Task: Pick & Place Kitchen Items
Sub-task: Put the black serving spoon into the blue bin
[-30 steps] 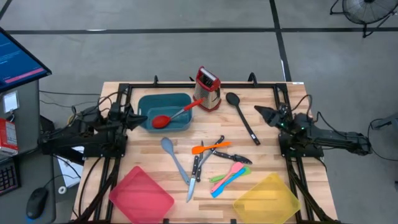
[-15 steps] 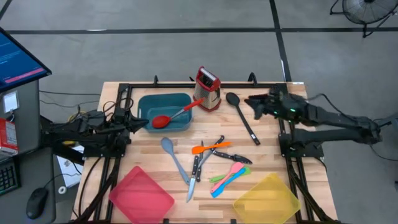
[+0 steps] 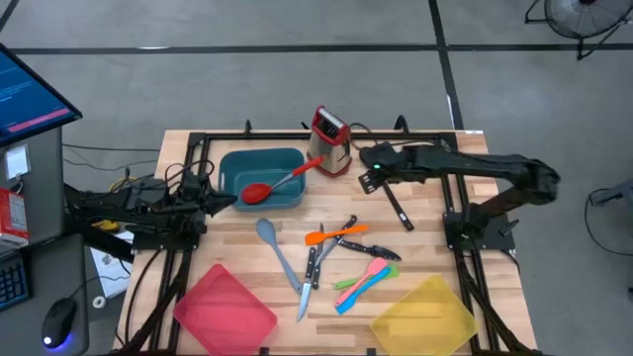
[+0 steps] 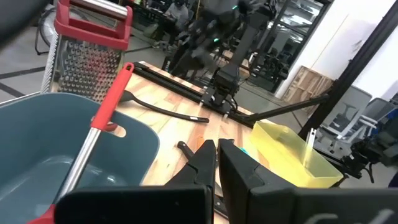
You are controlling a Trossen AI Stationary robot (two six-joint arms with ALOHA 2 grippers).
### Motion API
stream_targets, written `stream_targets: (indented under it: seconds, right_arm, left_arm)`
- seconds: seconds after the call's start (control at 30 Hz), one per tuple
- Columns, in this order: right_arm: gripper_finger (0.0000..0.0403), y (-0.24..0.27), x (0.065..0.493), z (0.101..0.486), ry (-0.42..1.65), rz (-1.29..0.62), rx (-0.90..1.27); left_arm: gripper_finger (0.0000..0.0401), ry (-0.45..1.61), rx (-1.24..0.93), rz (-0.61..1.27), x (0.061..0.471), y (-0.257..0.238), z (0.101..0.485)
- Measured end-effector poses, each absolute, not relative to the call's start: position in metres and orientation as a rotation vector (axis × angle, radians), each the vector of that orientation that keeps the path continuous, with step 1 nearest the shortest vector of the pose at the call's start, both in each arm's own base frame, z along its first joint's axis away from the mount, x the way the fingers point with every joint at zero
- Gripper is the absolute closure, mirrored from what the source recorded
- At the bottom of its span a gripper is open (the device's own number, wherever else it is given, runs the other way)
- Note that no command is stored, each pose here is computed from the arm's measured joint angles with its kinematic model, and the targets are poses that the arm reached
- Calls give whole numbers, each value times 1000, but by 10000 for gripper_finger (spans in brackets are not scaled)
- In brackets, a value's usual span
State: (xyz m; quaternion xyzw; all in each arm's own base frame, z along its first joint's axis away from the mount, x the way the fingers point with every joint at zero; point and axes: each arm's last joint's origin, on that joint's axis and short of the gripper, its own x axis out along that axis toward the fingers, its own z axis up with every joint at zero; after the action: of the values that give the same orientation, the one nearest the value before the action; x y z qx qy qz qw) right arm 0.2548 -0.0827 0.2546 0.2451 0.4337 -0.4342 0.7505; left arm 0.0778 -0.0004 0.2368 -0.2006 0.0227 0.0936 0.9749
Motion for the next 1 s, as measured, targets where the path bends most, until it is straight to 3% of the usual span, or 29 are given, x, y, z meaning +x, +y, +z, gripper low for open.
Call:
stream_targets:
  seconds: [0.2,0.33,0.67,1.0]
  right_arm:
    - [186,-97,255,214,1288,-990,688]
    - [170,-88,250,199,1508,-986,648]
    - [137,-54,223,175,1609,-894,702]
    - [137,-39,209,157,1467,-845,751]
  left_arm:
    - [400,46,-405,189,78,0,237]
    - [400,46,-400,190,78,0,237]
    - [400,49,-397,190,78,0,236]
    - [399,52,-396,191,78,0,236]
